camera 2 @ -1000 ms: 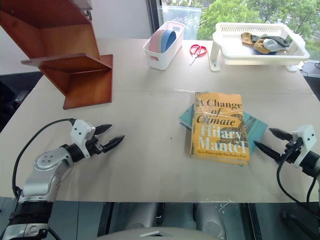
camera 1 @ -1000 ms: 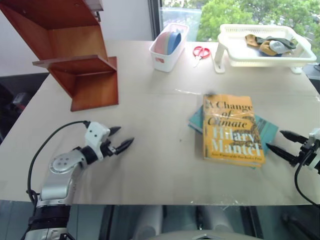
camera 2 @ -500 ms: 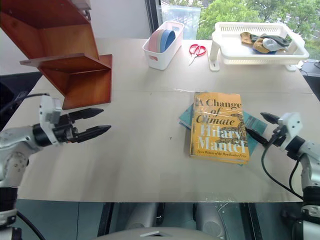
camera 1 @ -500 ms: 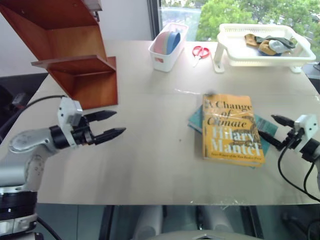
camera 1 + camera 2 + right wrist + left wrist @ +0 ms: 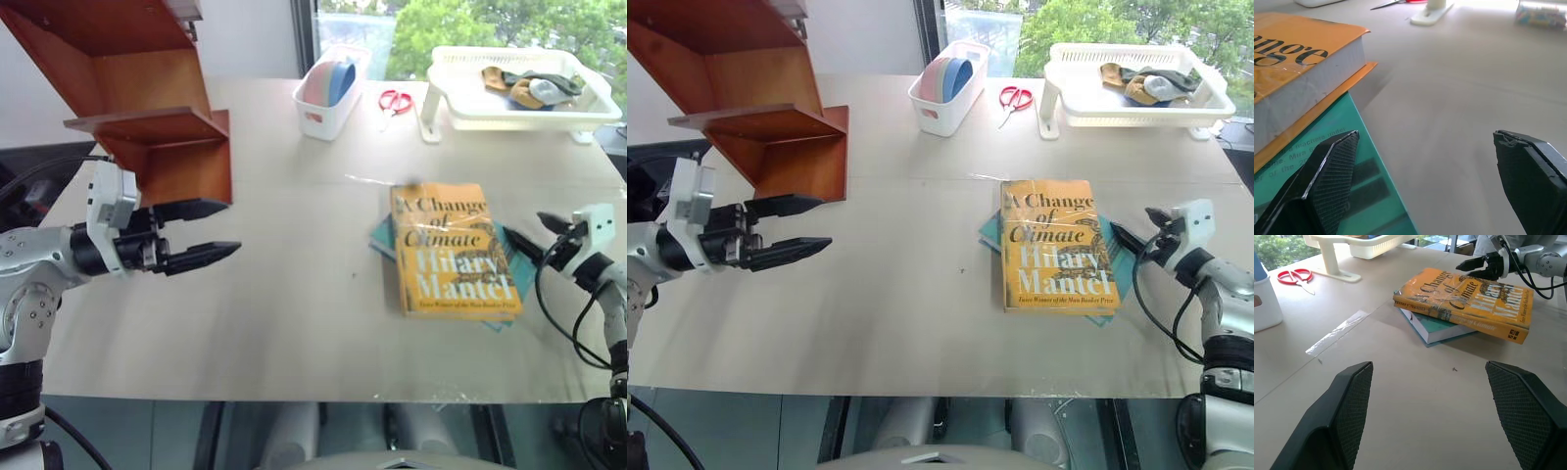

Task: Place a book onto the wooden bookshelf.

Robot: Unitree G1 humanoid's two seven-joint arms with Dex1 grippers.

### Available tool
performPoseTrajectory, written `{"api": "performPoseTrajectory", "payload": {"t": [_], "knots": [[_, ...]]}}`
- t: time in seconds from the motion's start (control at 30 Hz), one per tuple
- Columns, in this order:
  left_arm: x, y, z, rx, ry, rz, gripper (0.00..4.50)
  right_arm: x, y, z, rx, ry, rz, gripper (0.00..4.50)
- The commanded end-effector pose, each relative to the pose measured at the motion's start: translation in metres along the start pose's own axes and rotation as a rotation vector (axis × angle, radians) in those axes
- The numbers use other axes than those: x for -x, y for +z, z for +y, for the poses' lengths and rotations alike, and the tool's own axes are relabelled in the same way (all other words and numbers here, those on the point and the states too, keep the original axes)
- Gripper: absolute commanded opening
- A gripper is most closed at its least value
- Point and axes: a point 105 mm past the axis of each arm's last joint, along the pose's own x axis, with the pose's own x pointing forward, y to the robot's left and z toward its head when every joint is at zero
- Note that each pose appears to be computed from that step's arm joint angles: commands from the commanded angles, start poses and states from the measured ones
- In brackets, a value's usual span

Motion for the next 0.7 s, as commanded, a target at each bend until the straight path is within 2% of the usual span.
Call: {"api": "performPoseTrajectory", "payload": {"t": [0.03, 0.1, 0.23, 0.4, 0.53, 0.7], "knots": [[0.001, 0.013, -0.002, -0.051, -0.007, -0.005, 3.85, 0.0, -0.028, 0.024, -0.167, 0.078, 0.071, 4.5], [0.001, 0.012, -0.002, -0.051, -0.008, 0.001, 3.85, -0.004, -0.031, 0.038, -0.213, 0.116, 0.068, 4.5], [0.001, 0.01, -0.001, -0.053, -0.008, 0.011, 3.85, -0.018, -0.042, 0.086, -0.278, 0.252, 0.079, 4.5], [0.001, 0.01, -0.001, -0.054, -0.01, 0.013, 3.85, -0.031, -0.05, 0.121, -0.312, 0.338, 0.086, 4.5], [0.002, 0.01, -0.001, -0.052, -0.011, 0.021, 3.85, -0.039, -0.046, 0.141, -0.306, 0.385, 0.07, 4.5], [0.005, 0.008, -0.003, -0.04, -0.023, 0.039, 3.85, -0.044, -0.035, 0.137, -0.238, 0.373, 0.034, 4.5]]}}
